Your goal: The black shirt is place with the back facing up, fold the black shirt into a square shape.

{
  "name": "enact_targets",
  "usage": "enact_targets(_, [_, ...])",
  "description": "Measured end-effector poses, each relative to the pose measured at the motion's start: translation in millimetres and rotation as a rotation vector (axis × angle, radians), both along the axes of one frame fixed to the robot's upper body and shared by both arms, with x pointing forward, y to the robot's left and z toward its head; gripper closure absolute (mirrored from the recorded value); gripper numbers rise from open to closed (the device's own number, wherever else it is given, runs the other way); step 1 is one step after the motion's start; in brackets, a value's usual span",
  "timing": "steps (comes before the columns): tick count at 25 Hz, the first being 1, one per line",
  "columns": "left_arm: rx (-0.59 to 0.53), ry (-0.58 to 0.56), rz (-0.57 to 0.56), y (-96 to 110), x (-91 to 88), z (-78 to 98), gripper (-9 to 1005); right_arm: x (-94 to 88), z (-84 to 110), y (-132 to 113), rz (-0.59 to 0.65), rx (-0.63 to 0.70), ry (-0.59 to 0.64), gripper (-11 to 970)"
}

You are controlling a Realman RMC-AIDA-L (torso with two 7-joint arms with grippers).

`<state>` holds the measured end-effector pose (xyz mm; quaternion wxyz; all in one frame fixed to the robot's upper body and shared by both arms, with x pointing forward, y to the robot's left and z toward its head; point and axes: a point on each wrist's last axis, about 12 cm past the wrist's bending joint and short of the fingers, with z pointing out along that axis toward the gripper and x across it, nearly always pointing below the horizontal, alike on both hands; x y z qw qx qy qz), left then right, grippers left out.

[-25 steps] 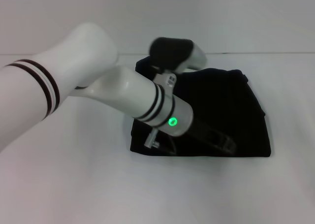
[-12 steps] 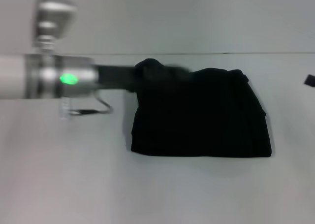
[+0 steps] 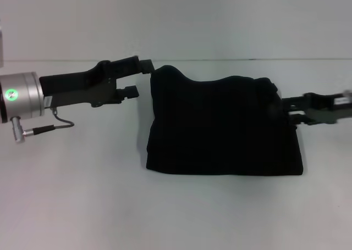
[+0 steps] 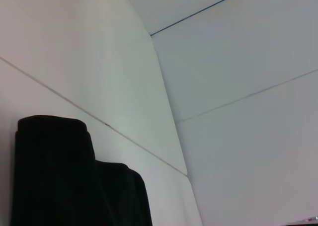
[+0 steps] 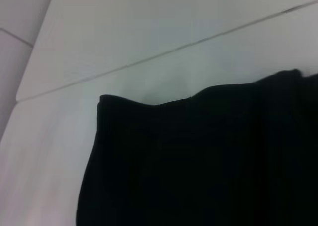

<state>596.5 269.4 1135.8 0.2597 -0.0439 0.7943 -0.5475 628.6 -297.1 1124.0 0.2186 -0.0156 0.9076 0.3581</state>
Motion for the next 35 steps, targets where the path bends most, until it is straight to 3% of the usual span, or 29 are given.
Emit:
enact_targets(4, [0.001, -0.013, 0.014, 3, -1.1, -2.1, 44, 11.1, -1.2, 19, 0.003, -0.043, 0.014, 235])
enact_targets(18, [0.013, -0.036, 0.051, 6, 2.2, -3.6, 46, 16.3, -22.2, 49, -0.033, -0.081, -0.001, 249])
enact_targets(35, [0.012, -0.038, 0.071, 6, 3.6, -4.8, 47, 15.7, -33.1, 63, -0.039, -0.115, -0.005, 267])
